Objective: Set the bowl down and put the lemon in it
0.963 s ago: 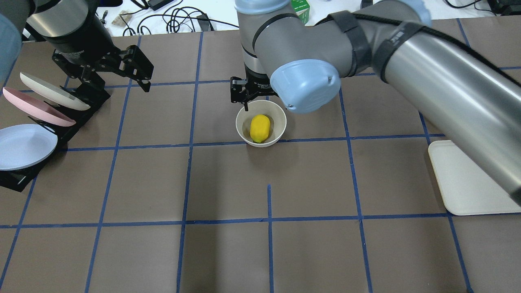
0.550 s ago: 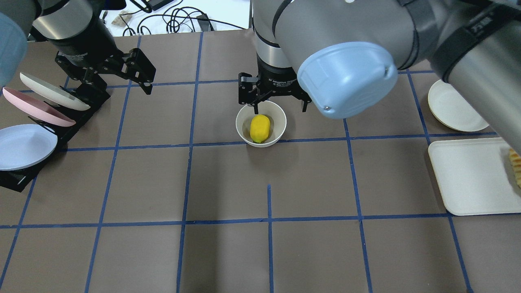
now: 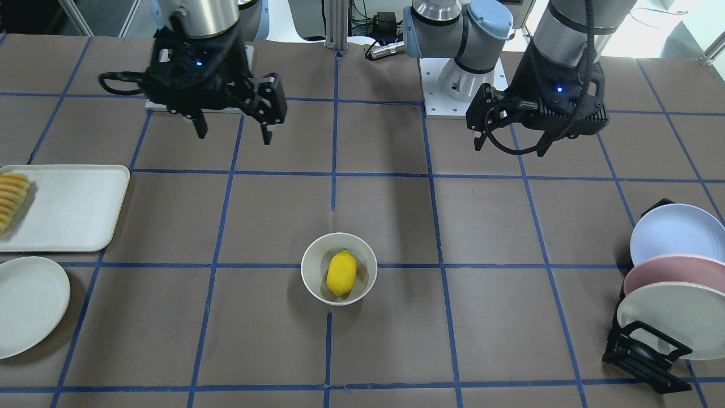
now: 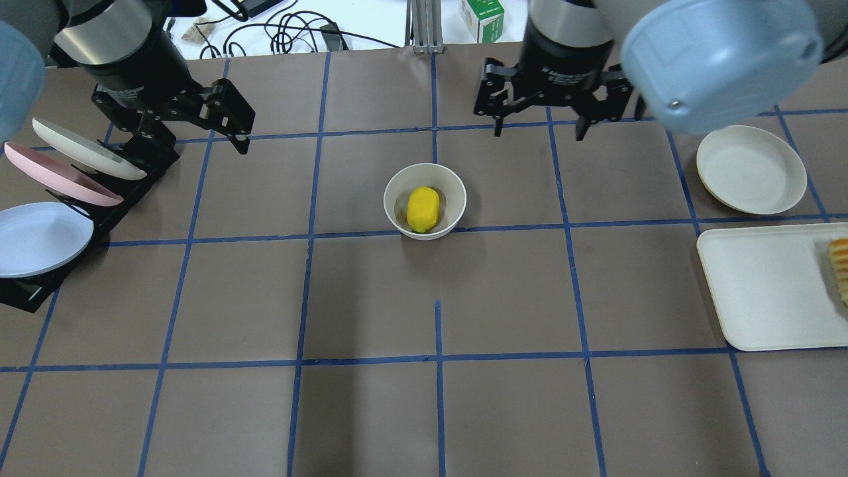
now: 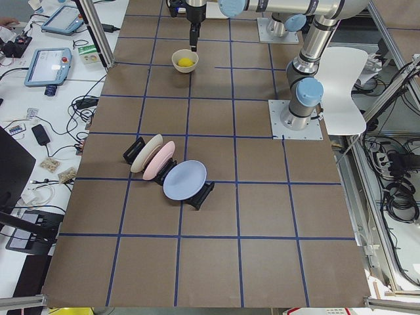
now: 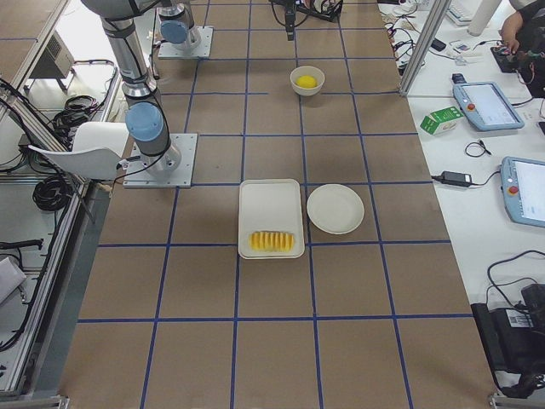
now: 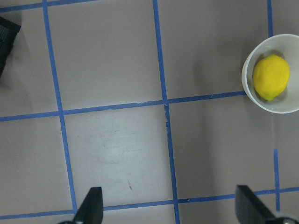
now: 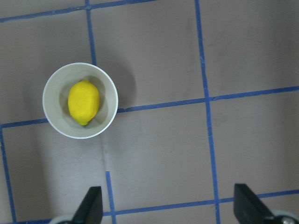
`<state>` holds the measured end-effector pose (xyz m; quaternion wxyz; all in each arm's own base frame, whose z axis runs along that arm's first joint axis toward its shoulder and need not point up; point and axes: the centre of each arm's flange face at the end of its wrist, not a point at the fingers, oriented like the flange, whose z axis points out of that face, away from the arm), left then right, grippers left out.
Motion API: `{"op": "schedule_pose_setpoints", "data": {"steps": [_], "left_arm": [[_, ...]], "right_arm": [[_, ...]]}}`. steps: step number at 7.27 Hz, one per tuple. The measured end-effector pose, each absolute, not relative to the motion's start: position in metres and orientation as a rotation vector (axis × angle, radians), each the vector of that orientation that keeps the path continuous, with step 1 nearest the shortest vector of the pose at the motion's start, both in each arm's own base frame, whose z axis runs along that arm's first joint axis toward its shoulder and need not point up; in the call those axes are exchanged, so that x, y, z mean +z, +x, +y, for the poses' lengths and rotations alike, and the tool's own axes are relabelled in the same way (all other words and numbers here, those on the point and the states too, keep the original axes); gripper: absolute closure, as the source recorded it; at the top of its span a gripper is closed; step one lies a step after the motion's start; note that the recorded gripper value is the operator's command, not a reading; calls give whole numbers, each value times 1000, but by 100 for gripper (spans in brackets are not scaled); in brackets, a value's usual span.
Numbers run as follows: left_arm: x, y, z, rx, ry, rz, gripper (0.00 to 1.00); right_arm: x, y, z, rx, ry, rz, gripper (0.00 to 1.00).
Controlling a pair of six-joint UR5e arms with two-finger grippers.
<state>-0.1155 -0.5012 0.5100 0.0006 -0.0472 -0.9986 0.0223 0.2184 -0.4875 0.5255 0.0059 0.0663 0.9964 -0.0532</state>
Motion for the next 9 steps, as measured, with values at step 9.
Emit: {"op": "schedule_pose_setpoints", "data": {"steps": [9], "left_arm": [[512,-114,-501,79,-144,-3136,0]], "right_arm": [[521,166,-480,-204,99,3138,0]]}}
